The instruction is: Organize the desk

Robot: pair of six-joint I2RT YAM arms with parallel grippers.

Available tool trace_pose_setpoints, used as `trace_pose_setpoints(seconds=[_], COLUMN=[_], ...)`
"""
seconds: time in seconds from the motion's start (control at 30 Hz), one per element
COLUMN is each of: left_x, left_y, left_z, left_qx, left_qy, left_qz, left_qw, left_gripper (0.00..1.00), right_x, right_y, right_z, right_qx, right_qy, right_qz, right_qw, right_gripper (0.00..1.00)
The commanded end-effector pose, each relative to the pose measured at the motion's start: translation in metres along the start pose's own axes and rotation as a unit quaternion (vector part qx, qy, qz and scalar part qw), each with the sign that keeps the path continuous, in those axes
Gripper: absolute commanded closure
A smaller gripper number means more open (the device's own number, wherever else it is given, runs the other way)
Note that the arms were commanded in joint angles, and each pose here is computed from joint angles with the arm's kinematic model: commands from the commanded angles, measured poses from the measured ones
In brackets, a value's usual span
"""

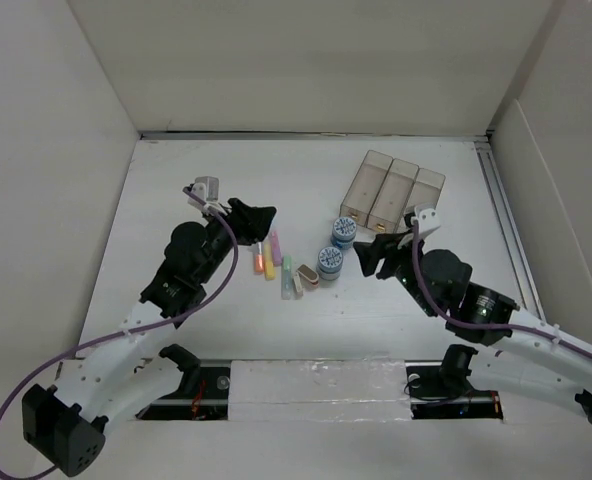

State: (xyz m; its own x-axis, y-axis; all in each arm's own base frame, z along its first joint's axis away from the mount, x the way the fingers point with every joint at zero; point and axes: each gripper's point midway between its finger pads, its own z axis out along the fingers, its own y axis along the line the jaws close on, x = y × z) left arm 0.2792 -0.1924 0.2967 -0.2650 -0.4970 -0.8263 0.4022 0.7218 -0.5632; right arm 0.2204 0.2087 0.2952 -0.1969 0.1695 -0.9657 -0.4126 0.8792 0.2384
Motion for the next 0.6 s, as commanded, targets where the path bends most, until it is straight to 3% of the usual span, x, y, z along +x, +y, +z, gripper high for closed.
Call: trace_pose_setpoints(seconds=[0.0,0.03,0.1,0.13,0.17,0.23,0.27,0.3,0.33,0.4,0.5,0.57], left_x=[0.011,0.015,0.025,0.034,0.035,0.038,0.044,0.047,0.048,0.055,0.066,0.071], left_y=[-0.005,-0.004,0.000,0.008,0.008,0.011,0.015,0.018,0.024,0.040,0.055,0.061], left_z=[0.004,0.005,0.004,0.003,0.003,0.000,-0.002,-0.003,-0.003,-0.005,-0.007,-0.008], left_qx=[0.016,0.019,0.020,0.006,0.006,0.007,0.003,-0.004,-0.018,-0.056,-0.084,-0.094], left_qy=[0.022,0.026,0.037,0.049,0.049,0.048,0.053,0.057,0.058,0.064,0.071,0.079], left_qz=[-0.003,-0.004,-0.003,-0.003,-0.003,-0.005,-0.005,-0.005,-0.004,-0.004,-0.004,-0.001], left_qw=[1.000,0.999,0.999,0.999,0.999,0.999,0.999,0.998,0.998,0.996,0.994,0.992], left_gripper=[0.53,0.53,0.57,0.67,0.67,0.74,0.83,0.88,0.97,1.00,1.00,0.90], right_x=[0.002,0.005,0.013,0.021,0.021,0.030,0.036,0.041,0.048,0.059,0.080,0.091], right_y=[0.001,0.001,0.000,0.003,0.003,0.006,0.006,0.008,0.011,0.014,0.016,0.021], right_z=[-0.001,-0.001,-0.001,-0.001,-0.001,0.000,0.001,0.001,0.001,0.002,0.006,0.010], right_qx=[-0.001,-0.001,0.003,-0.006,-0.006,-0.014,-0.015,-0.019,-0.027,-0.035,-0.037,-0.046], right_qy=[0.002,0.006,0.024,0.042,0.042,0.056,0.068,0.076,0.089,0.105,0.130,0.147], right_qz=[0.017,0.017,0.016,0.013,0.013,0.008,0.002,0.000,0.000,-0.004,-0.008,-0.010], right_qw=[1.000,1.000,1.000,0.999,0.999,0.998,0.998,0.997,0.996,0.994,0.991,0.988], right_gripper=[0.43,0.79,0.93,1.00,1.00,0.88,0.76,0.48,0.35,0.13,0.02,0.00])
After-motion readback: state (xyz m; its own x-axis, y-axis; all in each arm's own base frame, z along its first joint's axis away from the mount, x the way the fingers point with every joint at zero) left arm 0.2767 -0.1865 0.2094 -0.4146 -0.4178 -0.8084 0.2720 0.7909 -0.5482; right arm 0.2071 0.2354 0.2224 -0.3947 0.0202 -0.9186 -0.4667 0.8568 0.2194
